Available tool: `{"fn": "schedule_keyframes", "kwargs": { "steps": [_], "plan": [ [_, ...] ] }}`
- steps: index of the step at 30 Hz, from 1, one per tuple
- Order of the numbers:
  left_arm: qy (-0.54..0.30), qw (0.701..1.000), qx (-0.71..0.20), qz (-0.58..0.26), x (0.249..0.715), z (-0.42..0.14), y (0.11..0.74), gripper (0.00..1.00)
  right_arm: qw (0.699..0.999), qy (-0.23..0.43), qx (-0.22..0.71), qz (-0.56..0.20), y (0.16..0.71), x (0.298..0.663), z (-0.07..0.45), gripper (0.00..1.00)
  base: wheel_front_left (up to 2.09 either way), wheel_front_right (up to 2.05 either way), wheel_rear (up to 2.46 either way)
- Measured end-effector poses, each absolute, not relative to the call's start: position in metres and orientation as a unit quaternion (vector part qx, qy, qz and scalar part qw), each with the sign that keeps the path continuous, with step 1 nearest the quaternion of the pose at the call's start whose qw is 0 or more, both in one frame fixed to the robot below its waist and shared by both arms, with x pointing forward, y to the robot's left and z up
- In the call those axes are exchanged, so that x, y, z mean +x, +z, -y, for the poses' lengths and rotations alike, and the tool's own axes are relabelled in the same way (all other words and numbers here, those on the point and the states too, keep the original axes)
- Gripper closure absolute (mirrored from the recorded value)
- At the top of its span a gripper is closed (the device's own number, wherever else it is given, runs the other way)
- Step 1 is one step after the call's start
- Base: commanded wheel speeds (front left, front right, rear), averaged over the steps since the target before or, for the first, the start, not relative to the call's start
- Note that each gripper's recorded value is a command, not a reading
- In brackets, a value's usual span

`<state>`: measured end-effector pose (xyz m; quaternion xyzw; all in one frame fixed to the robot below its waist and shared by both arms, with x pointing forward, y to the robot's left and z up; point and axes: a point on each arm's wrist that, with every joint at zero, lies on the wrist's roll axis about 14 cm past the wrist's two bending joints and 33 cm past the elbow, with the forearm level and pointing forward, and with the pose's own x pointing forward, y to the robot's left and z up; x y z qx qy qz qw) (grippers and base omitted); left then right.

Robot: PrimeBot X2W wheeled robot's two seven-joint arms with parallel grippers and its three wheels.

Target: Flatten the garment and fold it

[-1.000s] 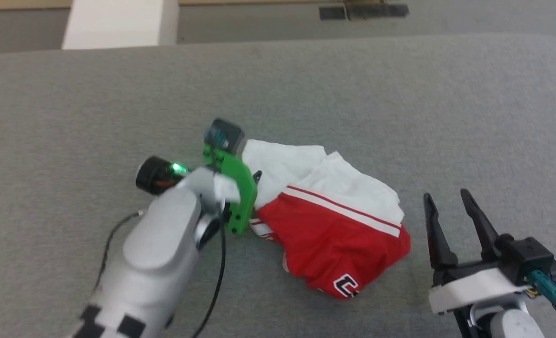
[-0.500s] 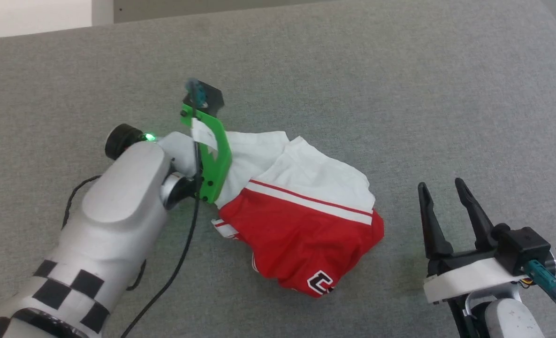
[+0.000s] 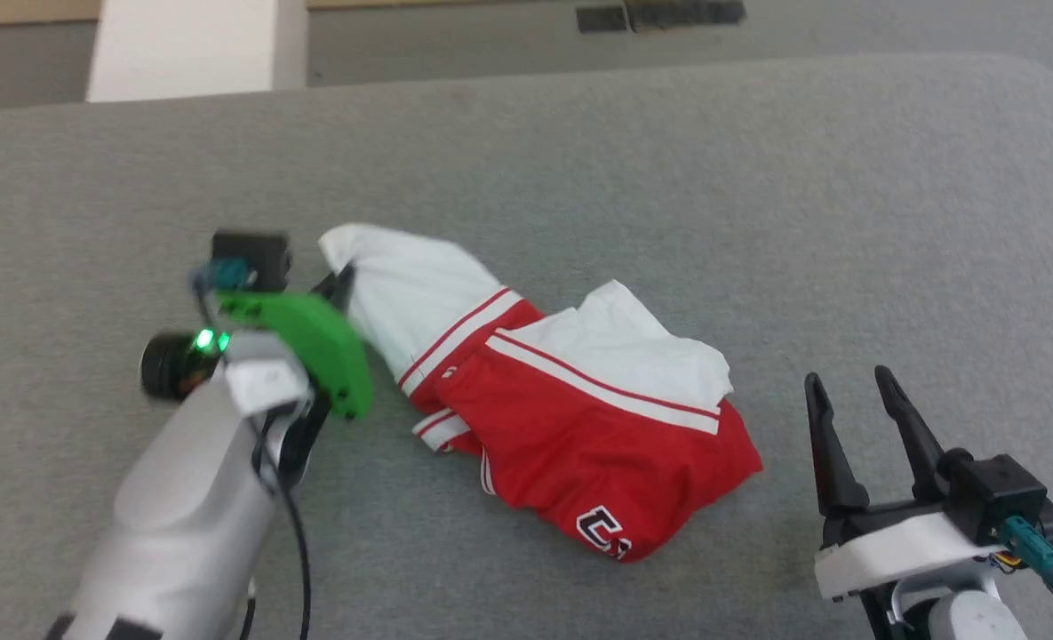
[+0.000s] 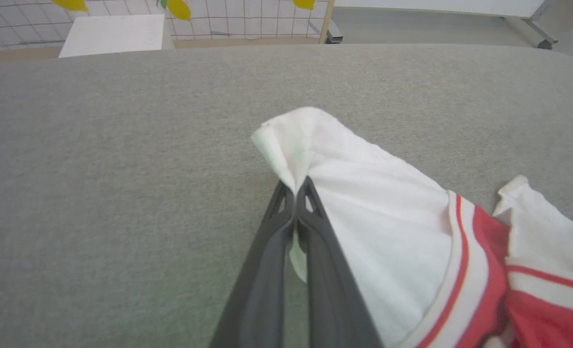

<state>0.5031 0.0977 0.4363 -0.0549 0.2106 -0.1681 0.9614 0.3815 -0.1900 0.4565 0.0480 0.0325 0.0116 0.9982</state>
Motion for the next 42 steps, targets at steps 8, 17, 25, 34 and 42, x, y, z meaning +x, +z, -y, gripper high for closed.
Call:
{"fn": "schedule_keyframes", "kwargs": {
  "steps": [8, 17, 25, 34, 42],
  "plan": [
    [0.006, 0.969, -0.088, -0.23, 0.425, -0.197, 0.405, 1.0, 0.997, 0.049, 0.051, -0.017, 0.469, 0.377, 0.166, 0.0, 0.0, 0.0, 0.0],
    [0.047, 0.974, -0.107, -0.196, 0.381, -0.214, 0.405, 0.0, 0.996, 0.073, 0.048, -0.011, 0.477, 0.378, 0.151, 0.0, 0.0, 0.0, 0.0],
    [0.01, 0.998, -0.055, -0.002, 0.399, -0.203, 0.501, 0.0, 0.995, 0.09, 0.041, -0.008, 0.486, 0.385, 0.141, 0.0, 0.0, 0.0, 0.0],
    [-0.025, 0.999, -0.02, 0.015, 0.362, -0.176, 0.498, 0.0, 0.979, 0.185, -0.028, -0.075, 0.483, 0.415, 0.09, 0.0, 0.0, 0.0, 0.0],
    [-0.02, 0.999, -0.026, -0.012, 0.356, -0.172, 0.479, 0.0, 0.915, 0.29, -0.126, -0.251, 0.45, 0.46, 0.047, 0.0, 0.0, 0.0, 0.0]
  ]
}}
